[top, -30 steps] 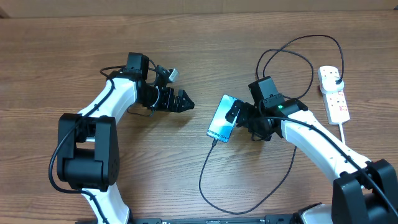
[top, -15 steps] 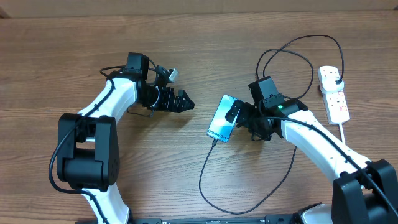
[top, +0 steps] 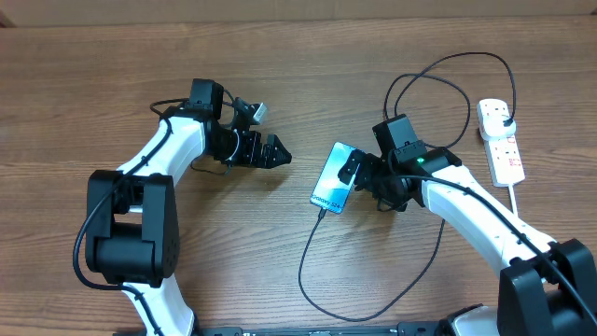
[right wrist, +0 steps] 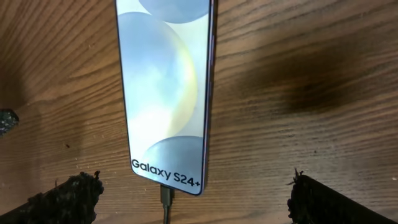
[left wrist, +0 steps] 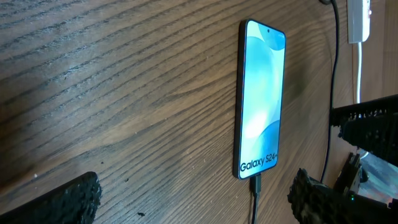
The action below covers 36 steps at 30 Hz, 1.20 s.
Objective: Plug charger to phone and switch on socket
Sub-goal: 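Open the right gripper and lift it off the phone, then move the right gripper right toward the white power strip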
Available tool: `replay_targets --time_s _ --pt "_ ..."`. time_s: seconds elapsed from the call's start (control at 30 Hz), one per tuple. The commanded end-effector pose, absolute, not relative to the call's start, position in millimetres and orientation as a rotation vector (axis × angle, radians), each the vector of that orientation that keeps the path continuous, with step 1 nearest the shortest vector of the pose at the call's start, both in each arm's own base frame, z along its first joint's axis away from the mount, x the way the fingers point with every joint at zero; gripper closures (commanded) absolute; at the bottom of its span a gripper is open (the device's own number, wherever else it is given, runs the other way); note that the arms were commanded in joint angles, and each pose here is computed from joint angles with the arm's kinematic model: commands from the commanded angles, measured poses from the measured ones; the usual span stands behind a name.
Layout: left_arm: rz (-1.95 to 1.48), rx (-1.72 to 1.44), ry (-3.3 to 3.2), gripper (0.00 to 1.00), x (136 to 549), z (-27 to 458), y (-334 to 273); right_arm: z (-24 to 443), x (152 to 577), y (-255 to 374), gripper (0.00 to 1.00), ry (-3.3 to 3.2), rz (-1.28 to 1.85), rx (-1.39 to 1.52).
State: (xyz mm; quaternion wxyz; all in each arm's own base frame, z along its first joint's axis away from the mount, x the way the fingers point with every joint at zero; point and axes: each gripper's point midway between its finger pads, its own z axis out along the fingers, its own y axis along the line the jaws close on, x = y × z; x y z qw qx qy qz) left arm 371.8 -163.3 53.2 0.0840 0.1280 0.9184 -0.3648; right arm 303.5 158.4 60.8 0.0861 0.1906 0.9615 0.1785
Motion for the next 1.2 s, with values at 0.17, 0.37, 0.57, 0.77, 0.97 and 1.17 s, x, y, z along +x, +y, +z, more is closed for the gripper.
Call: replay_targets --time_s 0.17,0.37,0.57,0.77,0.97,1.17 --pt "-1.085 0.387 2.729 0.0 374.5 55.8 -162.2 69.0 314.4 164.5 0.0 2.825 0.592 0.548" --pt "-1.085 0.387 2.729 0.0 374.5 55.8 -162.2 93.5 313.9 132.3 0.0 2.854 0.328 0.622" --pt "-1.085 0.387 2.729 0.0 374.5 55.8 -162.2 156.4 331.7 84.6 0.0 2.768 0.129 0.742" --pt "-1.084 0.388 2.729 0.0 374.6 55.8 -162.2 190.4 359.4 25.4 0.0 2.613 0.125 0.924" --pt "-1.084 0.388 2.729 0.0 374.6 55.8 -162.2 181.4 359.7 -56.5 0.0 2.504 0.054 1.217" --pt "-1.085 0.387 2.729 0.0 374.6 55.9 -162.3 155.6 350.8 -123.5 0.0 2.435 -0.074 1.45"
